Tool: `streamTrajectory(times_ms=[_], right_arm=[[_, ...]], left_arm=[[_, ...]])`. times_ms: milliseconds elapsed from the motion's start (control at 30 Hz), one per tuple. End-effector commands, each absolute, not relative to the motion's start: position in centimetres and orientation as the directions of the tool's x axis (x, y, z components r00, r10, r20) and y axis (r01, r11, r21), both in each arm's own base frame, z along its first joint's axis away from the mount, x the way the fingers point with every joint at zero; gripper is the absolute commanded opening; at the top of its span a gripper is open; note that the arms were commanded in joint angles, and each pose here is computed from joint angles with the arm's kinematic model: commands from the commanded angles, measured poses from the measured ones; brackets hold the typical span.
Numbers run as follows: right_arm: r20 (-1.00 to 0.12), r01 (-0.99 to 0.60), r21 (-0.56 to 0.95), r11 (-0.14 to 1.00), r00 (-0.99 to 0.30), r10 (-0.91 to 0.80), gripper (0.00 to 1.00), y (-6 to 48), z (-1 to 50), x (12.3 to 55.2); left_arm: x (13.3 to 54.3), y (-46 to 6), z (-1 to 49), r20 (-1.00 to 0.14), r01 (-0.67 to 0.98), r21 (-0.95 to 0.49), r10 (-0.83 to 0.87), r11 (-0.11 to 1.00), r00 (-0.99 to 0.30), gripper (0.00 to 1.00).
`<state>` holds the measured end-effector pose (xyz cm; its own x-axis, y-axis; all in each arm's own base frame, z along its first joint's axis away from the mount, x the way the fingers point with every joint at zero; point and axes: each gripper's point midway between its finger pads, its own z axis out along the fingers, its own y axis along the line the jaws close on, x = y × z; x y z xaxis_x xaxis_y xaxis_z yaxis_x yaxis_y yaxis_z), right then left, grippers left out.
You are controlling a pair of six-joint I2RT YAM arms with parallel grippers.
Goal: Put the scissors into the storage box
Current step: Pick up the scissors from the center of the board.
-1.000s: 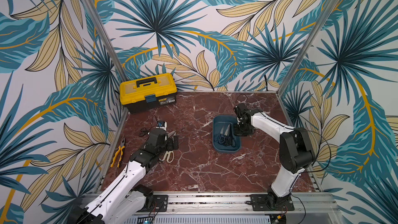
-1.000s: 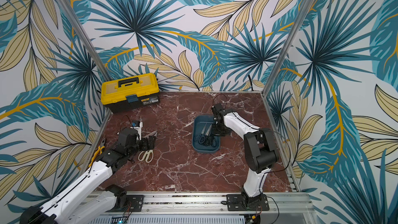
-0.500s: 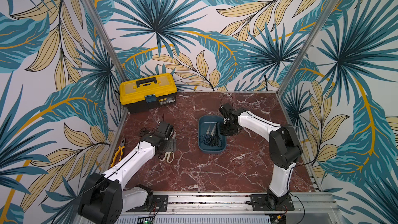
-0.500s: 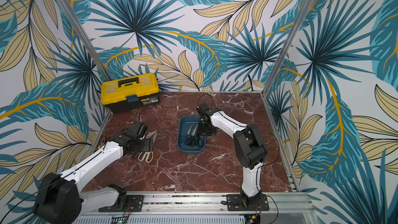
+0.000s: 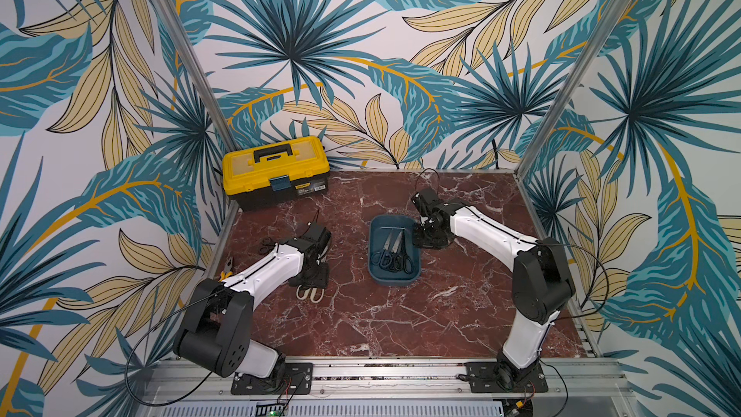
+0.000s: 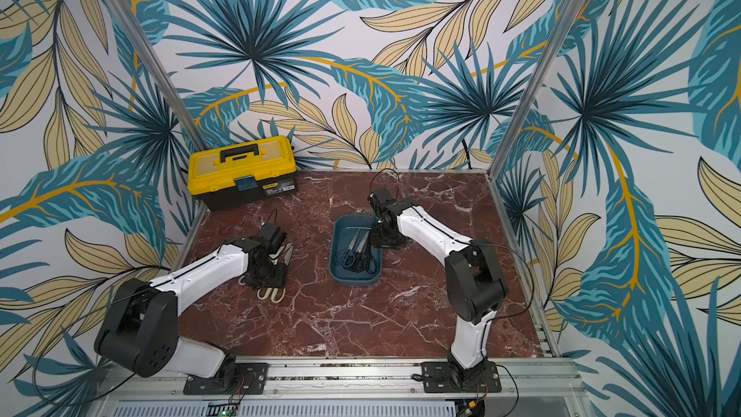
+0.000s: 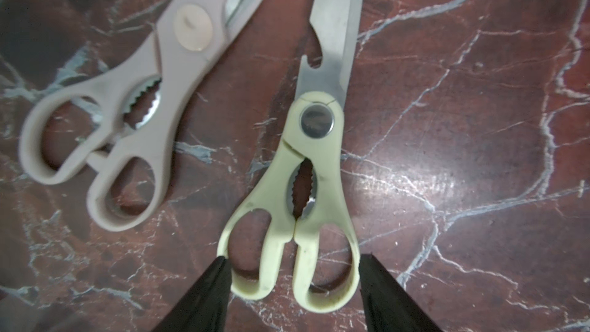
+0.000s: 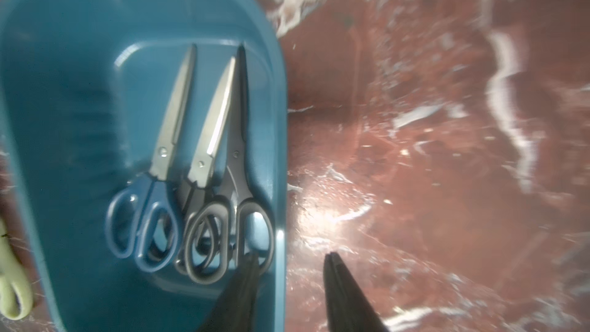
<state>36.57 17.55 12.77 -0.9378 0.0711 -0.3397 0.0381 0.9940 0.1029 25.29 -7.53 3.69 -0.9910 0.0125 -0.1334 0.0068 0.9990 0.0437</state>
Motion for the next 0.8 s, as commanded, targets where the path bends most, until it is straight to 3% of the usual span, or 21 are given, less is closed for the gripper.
streamTrajectory(times_ms=[0,200,500,600,767], right_arm=[[-0.437,0.038,0.051,0.998,-0.898,0.057,0.42,15.9,16.7,36.5],[-0.546,0.055,0.012,0.998,-0.836,0.052,0.44,13.9,20.6,36.3],[-0.593,0.061,-0.025,0.998,-0.805,0.035,0.48,12.2,22.3,36.0],[-0.605,0.064,-0.025,0.998,-0.795,0.036,0.50,12.0,22.8,35.9],[-0.612,0.065,-0.009,0.998,-0.790,0.046,0.51,12.1,23.4,35.7]], left_arm=[[25.9,-7.8,3.0,-0.128,0.018,0.035,0.022,0.999,-0.992,0.65],[25.5,-7.9,1.7,-0.121,0.013,0.020,0.016,1.000,-0.992,0.65],[26.2,-8.3,1.4,-0.112,0.015,0.003,0.015,1.000,-0.994,0.60],[26.5,-8.4,2.5,-0.145,0.019,-0.013,0.016,1.000,-0.989,0.69],[26.6,-8.4,3.9,-0.185,0.025,-0.023,0.020,0.999,-0.982,0.71]])
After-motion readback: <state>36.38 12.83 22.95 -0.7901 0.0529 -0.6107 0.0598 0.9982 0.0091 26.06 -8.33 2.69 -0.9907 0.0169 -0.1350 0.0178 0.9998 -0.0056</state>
